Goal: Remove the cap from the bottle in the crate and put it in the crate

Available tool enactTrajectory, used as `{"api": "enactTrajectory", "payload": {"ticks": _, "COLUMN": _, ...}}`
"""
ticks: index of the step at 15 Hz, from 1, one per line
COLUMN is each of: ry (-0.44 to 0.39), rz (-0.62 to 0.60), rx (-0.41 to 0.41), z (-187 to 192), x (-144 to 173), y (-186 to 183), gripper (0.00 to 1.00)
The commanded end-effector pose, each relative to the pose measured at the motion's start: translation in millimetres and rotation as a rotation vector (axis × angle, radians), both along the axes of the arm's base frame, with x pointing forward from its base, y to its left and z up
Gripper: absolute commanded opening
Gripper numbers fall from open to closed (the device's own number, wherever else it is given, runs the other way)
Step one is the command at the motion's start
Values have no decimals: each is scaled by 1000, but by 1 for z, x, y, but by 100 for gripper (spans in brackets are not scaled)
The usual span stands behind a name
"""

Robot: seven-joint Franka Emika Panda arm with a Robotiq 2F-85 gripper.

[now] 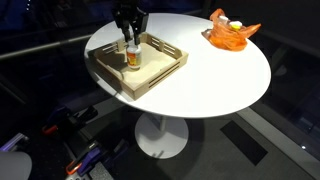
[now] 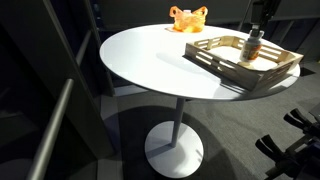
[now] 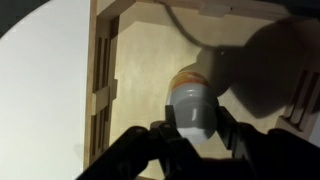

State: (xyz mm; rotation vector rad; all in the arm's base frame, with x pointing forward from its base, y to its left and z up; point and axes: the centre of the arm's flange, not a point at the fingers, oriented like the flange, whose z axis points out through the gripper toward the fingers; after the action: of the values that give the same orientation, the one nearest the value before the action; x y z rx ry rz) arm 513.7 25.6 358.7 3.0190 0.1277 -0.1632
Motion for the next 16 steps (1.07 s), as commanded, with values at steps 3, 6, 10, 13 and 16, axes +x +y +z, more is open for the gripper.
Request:
{"api": "enactTrajectory", "payload": {"ticks": 3, "ry": 72, "rz": -270, "rx": -78, "z": 3, "x": -8, "y": 0, "gripper": 19}}
{"api": "enactTrajectory", "payload": {"ticks": 6, "ry": 110, "rz": -415, "rx": -94, "z": -1, "x": -13, "y": 0, "gripper": 19}}
{"api": "enactTrajectory", "payload": {"ticks": 10, "ry": 93, "rz": -487, "rx": -92, "z": -1, "x": -14, "y": -1, "gripper": 19}}
{"api": "enactTrajectory", "payload": {"ticks": 13, "ry": 55, "rz": -478, "rx": -66, "z": -2, "x": -11, "y": -1, "gripper": 19}}
{"api": "enactTrajectory", "payload": {"ticks": 16, "ry": 10, "rz": -461, "rx": -53, "z": -2, "x": -5, "y": -1, "gripper": 19}}
